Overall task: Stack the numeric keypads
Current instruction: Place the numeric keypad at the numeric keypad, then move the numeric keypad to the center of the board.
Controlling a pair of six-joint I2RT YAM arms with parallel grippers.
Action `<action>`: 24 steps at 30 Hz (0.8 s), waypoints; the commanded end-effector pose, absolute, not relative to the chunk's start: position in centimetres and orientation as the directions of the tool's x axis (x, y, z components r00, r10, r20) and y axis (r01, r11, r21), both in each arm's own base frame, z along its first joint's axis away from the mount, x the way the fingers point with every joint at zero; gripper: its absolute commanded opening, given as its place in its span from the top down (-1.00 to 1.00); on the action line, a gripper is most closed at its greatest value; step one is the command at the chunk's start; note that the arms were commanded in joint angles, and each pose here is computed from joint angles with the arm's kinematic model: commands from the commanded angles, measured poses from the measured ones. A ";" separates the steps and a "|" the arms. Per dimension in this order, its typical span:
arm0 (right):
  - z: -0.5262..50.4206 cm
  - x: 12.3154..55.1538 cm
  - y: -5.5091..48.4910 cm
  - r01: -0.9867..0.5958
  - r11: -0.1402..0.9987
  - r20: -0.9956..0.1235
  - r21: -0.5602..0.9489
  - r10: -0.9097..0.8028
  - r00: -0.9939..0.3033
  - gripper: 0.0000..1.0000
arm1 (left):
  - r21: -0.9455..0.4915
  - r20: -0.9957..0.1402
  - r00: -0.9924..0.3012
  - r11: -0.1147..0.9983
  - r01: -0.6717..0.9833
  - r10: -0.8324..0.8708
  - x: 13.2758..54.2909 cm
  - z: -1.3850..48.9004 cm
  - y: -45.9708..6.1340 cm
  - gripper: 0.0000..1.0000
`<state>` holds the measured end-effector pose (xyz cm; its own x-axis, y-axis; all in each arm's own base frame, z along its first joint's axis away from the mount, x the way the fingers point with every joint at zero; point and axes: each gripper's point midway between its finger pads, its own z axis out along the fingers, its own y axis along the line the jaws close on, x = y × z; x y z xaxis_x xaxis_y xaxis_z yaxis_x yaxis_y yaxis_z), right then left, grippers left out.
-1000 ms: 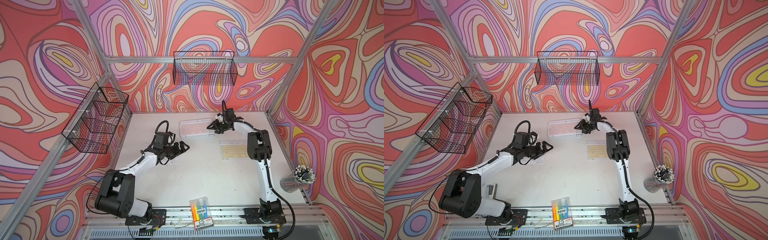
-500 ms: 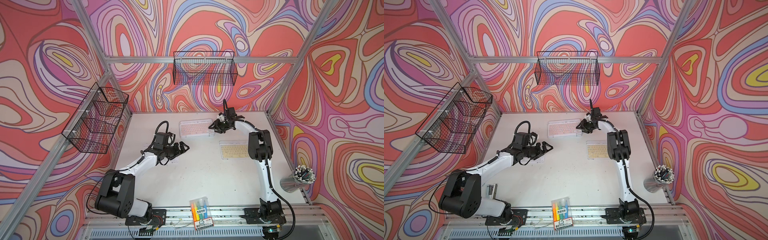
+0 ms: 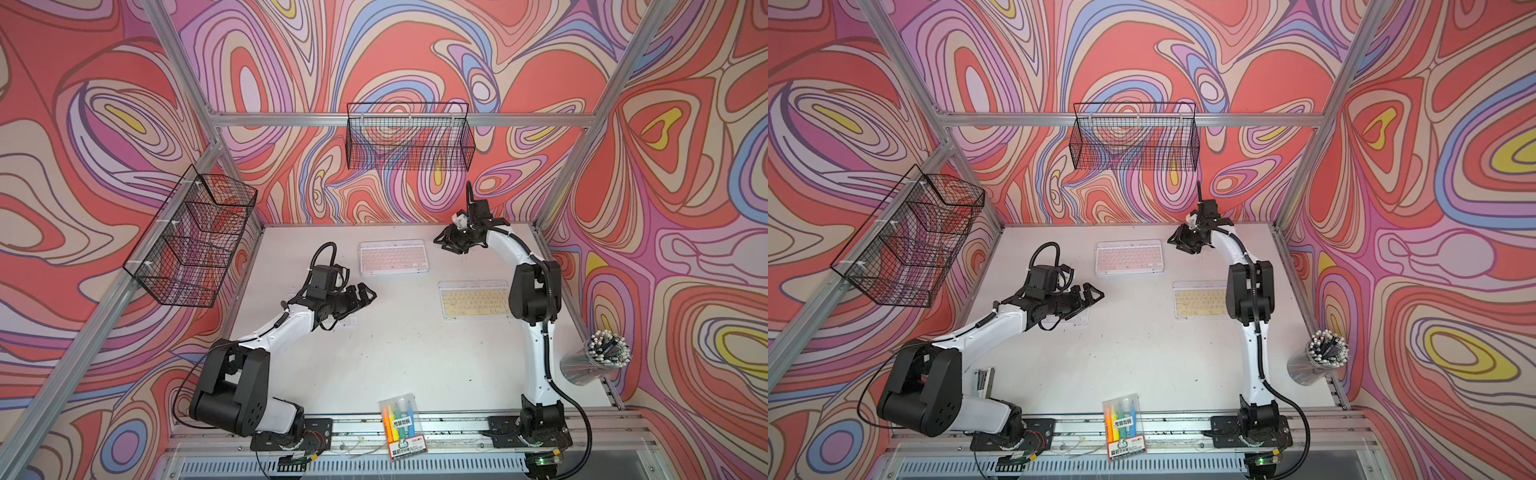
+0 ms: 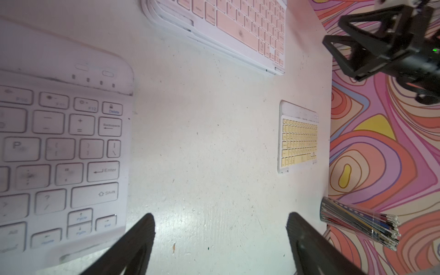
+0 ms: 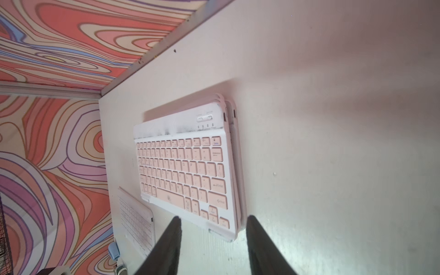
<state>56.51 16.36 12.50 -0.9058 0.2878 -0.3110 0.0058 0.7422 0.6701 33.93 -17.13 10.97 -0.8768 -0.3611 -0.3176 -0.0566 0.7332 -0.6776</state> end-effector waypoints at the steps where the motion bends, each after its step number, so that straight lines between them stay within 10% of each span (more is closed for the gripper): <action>1: 17.1 54.8 16.9 -0.058 0.791 -0.446 0.610 0.281 -0.850 -0.12 | -0.597 -0.372 -0.851 0.798 -0.086 -0.370 35.1 11.3 -15.4 -0.80; 6: 18.7 50.9 17.9 -0.084 0.897 -0.592 0.434 0.213 -0.777 -0.97 | -0.501 -0.424 -0.816 0.852 -0.149 -0.392 37.0 11.4 -13.4 -0.83; 24: 17.8 42.0 19.8 -0.075 0.963 -0.740 0.261 0.150 -0.656 -0.97 | -0.124 -0.539 -0.721 0.888 -0.443 -0.436 38.3 8.7 -3.7 -0.91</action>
